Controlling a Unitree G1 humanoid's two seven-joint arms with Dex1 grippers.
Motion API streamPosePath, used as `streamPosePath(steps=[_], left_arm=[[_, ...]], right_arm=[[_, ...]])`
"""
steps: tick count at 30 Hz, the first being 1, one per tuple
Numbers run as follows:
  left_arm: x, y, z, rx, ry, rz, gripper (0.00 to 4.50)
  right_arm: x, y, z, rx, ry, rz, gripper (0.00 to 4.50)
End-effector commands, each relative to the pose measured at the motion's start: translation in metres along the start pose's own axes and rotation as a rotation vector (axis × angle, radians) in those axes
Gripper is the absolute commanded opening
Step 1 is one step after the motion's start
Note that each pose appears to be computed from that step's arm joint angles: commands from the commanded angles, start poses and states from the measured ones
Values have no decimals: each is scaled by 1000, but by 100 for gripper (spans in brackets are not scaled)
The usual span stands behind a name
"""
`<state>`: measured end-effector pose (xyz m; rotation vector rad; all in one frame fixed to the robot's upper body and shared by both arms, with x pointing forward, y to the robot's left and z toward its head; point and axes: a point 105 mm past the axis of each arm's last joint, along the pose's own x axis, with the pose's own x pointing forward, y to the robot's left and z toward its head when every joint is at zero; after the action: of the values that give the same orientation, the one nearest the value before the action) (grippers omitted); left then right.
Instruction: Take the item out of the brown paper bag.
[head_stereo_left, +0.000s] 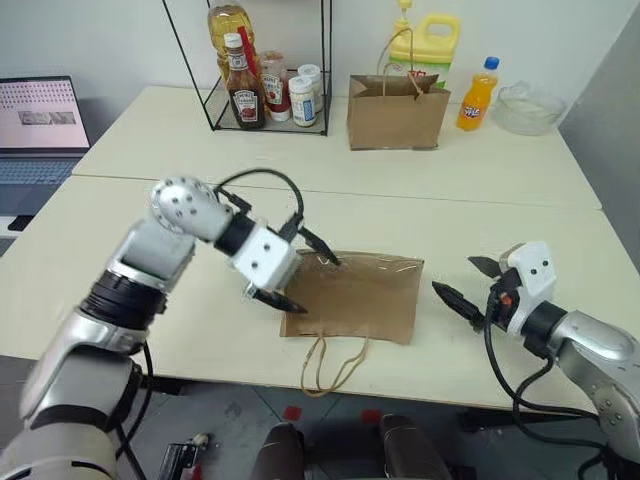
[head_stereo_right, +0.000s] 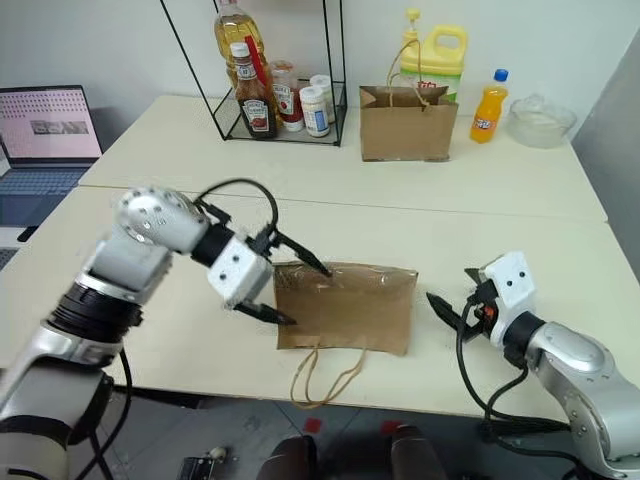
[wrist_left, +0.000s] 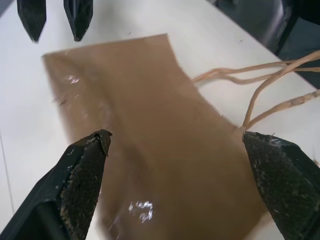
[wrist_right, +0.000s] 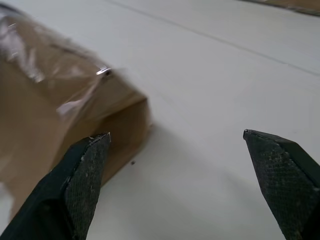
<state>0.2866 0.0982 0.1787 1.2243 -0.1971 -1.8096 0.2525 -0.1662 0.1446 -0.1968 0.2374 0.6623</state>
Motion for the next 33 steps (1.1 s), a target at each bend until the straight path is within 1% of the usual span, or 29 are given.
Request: streamPosePath(steps=[1, 5, 9, 12, 17, 23, 26, 29, 31, 33], left_arm=[[4, -3, 2, 51, -15, -12, 450], [18, -7, 4, 61, -67, -20, 450], [29, -15, 4, 65, -86, -41, 450], [29, -20, 5, 64, -85, -57, 450], [23, -16, 6, 66, -73, -53, 450], [42, -24, 7, 48, -100, -50, 450], [52, -26, 6, 24, -103, -45, 450], [54, -25, 3, -18, -112, -30, 396], [51, -20, -2, -68, -115, 8, 338], [46, -12, -5, -171, -139, 65, 272]], right_arm=[[-8, 18, 4, -40, 17, 121, 446], [-9, 21, 1, -42, 40, 167, 446], [-8, 23, 0, -42, 50, 189, 446], [-9, 21, -3, -44, 65, 198, 446], [-10, 20, -7, -40, 73, 207, 446], [-10, 31, -15, -57, 82, 269, 446], [-10, 40, -24, -129, 105, 338, 446], [-11, 49, -31, -249, 111, 407, 450], [-9, 51, -31, -371, 85, 431, 450], [-6, 55, -34, -498, 41, 446, 450]])
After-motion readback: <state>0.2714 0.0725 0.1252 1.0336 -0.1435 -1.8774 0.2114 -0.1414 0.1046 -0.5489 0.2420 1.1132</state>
